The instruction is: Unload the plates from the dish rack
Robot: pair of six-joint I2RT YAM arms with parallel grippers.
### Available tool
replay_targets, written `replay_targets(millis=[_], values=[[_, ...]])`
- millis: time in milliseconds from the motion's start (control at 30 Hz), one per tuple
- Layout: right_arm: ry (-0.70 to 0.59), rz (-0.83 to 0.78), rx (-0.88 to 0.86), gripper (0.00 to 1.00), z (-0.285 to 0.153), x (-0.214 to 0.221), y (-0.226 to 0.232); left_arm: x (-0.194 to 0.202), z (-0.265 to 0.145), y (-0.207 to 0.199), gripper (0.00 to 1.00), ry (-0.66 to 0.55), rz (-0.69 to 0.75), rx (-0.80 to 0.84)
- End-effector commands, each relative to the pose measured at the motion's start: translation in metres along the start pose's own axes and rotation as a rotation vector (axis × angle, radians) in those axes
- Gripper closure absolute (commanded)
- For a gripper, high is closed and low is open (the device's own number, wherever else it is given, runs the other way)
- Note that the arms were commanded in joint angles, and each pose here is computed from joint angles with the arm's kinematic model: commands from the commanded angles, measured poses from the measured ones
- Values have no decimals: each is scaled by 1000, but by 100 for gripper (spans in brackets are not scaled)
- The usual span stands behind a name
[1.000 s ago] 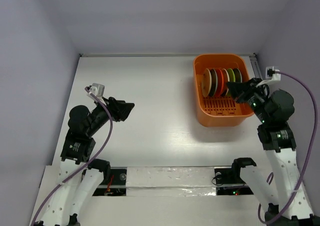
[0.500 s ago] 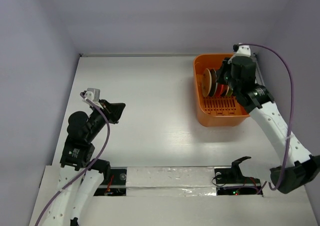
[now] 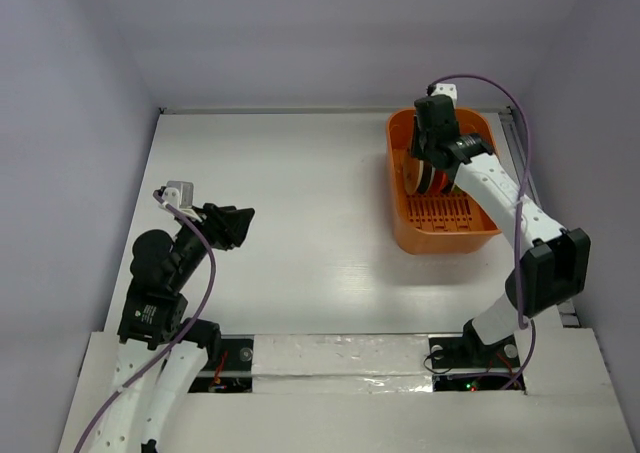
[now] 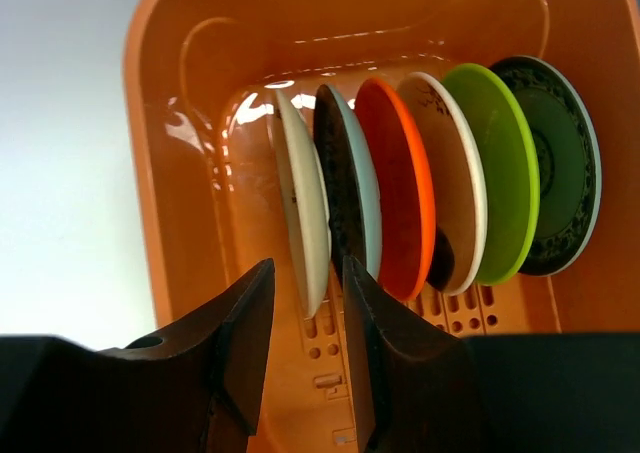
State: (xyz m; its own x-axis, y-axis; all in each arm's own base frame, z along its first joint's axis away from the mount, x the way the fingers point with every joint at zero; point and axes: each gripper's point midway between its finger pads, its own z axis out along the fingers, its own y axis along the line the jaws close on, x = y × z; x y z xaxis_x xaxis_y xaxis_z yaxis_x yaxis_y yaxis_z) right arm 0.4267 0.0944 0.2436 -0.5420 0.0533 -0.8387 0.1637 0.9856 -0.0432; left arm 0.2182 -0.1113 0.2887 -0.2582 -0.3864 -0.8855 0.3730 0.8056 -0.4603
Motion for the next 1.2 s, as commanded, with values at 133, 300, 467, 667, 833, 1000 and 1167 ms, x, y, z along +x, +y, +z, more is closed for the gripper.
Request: replay_targets(millis=[133, 300, 467, 667, 833, 1000, 1167], values=[[-14, -26, 65, 61, 12, -19, 1, -3, 0, -4, 52, -20, 6, 25], [15, -44, 111, 65, 36, -10, 5, -5, -1, -6, 52, -28, 10, 31], [38, -64, 142, 68, 49, -2, 5, -6, -3, -8, 51, -33, 14, 42], [48, -76, 157, 72, 55, 3, 5, -6, -2, -8, 50, -30, 15, 44], [37, -89, 160, 76, 53, -1, 3, -6, -3, -9, 49, -32, 17, 47], [61, -115, 185, 78, 61, 8, 1, -7, -3, -10, 49, -35, 20, 48], [55, -116, 189, 80, 64, 8, 1, -8, -4, -10, 48, -37, 23, 51]])
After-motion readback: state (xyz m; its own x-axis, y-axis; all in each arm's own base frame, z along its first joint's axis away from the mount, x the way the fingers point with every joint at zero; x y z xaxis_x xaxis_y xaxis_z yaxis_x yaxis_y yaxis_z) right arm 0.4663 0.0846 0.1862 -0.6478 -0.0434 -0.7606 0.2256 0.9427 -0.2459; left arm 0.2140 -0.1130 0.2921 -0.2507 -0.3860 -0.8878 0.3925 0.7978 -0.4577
